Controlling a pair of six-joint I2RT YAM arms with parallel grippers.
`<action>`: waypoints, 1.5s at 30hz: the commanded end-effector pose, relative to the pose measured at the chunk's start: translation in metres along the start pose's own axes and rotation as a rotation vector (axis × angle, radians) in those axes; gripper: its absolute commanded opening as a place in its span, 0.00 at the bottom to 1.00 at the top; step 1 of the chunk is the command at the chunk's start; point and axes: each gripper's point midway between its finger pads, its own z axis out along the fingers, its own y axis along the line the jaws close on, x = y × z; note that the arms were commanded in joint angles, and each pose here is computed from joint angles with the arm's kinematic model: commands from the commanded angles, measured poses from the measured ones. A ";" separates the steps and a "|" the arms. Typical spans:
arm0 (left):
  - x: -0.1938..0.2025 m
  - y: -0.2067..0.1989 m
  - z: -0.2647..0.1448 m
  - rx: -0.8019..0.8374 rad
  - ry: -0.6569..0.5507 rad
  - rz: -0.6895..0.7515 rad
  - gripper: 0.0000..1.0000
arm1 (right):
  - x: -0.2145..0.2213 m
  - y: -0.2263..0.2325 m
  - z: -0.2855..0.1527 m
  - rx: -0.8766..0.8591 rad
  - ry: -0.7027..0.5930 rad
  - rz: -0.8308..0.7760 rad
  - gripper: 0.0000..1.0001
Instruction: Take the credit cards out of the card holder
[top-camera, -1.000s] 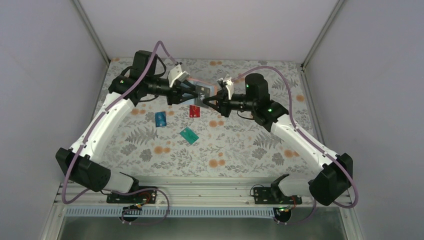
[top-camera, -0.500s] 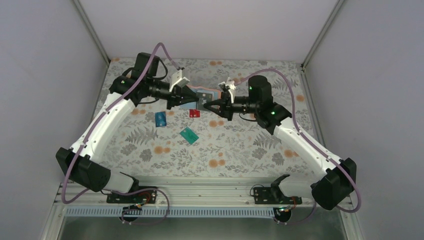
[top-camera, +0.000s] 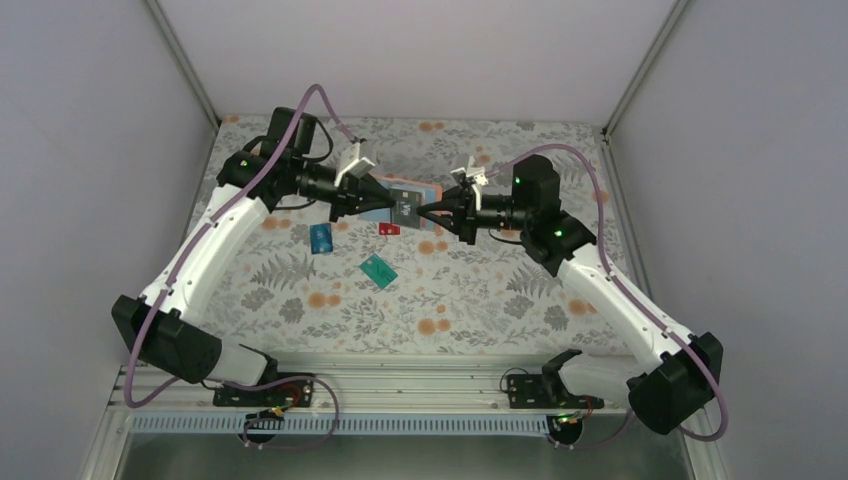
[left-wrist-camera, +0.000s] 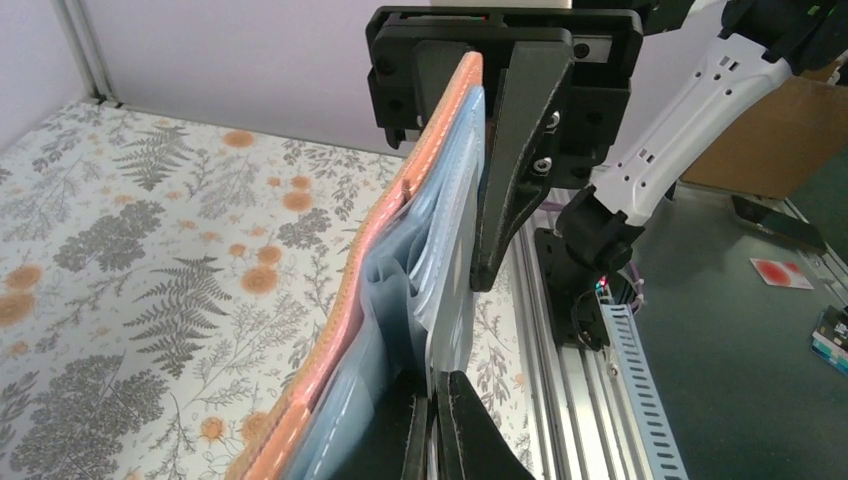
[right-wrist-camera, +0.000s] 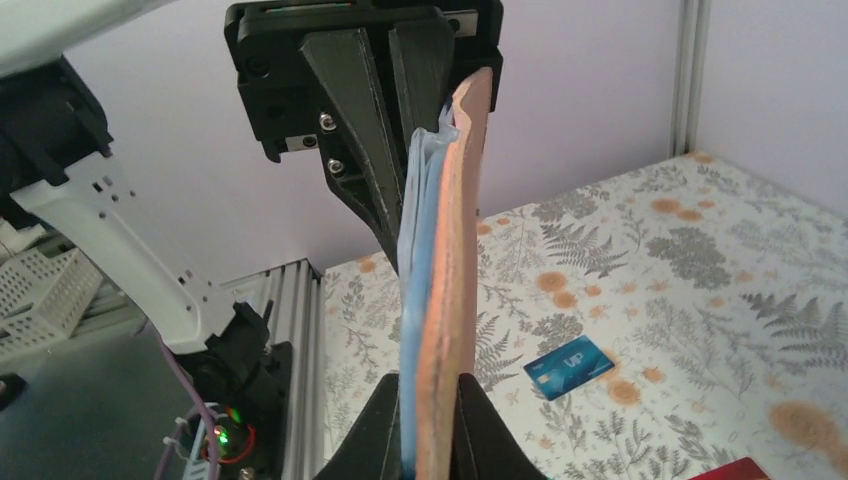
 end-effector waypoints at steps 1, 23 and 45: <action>-0.004 -0.013 -0.003 0.044 -0.025 0.039 0.02 | -0.005 0.006 -0.003 -0.041 -0.014 -0.038 0.04; -0.008 -0.037 -0.011 0.104 -0.047 0.124 0.02 | -0.009 0.005 -0.012 -0.010 -0.002 -0.050 0.17; -0.007 -0.028 -0.014 0.033 -0.008 0.116 0.02 | -0.008 0.018 -0.025 -0.063 -0.004 -0.076 0.04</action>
